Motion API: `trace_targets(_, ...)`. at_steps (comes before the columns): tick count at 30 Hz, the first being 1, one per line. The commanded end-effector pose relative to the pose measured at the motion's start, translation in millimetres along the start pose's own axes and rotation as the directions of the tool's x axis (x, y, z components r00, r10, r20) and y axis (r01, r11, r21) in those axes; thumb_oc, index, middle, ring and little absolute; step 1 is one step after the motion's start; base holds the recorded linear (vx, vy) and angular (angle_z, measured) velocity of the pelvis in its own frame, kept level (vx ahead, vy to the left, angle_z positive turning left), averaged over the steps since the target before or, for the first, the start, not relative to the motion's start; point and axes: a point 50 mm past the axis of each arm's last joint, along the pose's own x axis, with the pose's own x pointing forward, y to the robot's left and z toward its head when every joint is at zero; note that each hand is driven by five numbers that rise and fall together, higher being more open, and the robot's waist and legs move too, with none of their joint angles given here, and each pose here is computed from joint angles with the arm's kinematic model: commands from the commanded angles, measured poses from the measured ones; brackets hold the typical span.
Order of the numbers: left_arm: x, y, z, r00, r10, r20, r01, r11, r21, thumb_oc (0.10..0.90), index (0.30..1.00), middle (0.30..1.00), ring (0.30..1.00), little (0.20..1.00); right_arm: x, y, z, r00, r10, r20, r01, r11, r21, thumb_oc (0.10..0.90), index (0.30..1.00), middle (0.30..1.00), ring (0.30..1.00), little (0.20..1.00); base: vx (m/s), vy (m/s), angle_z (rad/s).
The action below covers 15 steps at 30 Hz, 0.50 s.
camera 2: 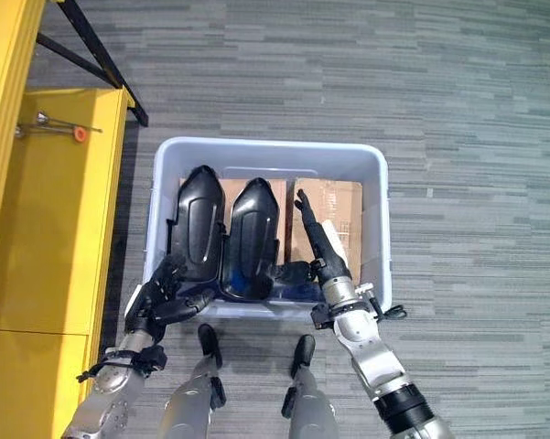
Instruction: Move parts from the plastic box to the shelf.
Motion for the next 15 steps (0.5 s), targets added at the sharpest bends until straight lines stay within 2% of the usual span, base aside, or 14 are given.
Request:
trace_targets(1, 2.5, 3.8, 37.4, 0.982, -0.007, 0.186, 0.004, 1.0, 0.019, 0.9, 1.0, 1.0, 1.0, 1.0, 16.2, -10.0, 45.5, 0.972, -0.09, 0.218, 0.075, 0.994, 0.075, 0.9, 1.0, 1.0, 1.0, 1.0, -0.02, 0.016, 0.04)
trace_targets(9, 5.3, 1.5, 41.4, 0.979, 0.025, 0.204, -0.027, 1.0, 0.007, 0.9, 1.0, 1.0, 1.0, 1.0, 22.9, -28.6, 32.1, 0.943, -0.304, 0.136, 0.291, 0.951, 0.108, 0.9, 1.0, 1.0, 1.0, 1.0, -0.01, 0.015, 0.02)
trace_targets(15, 6.7, -0.9, 42.4, 0.978, 0.026, 0.207, -0.029, 1.0, 0.012, 0.9, 1.0, 1.0, 1.0, 1.0, 24.7, -25.8, 26.3, 0.938, -0.334, 0.096, 0.318, 0.936, 0.154, 0.9, 1.0, 1.0, 1.0, 1.0, 0.0, 0.0, 0.0)
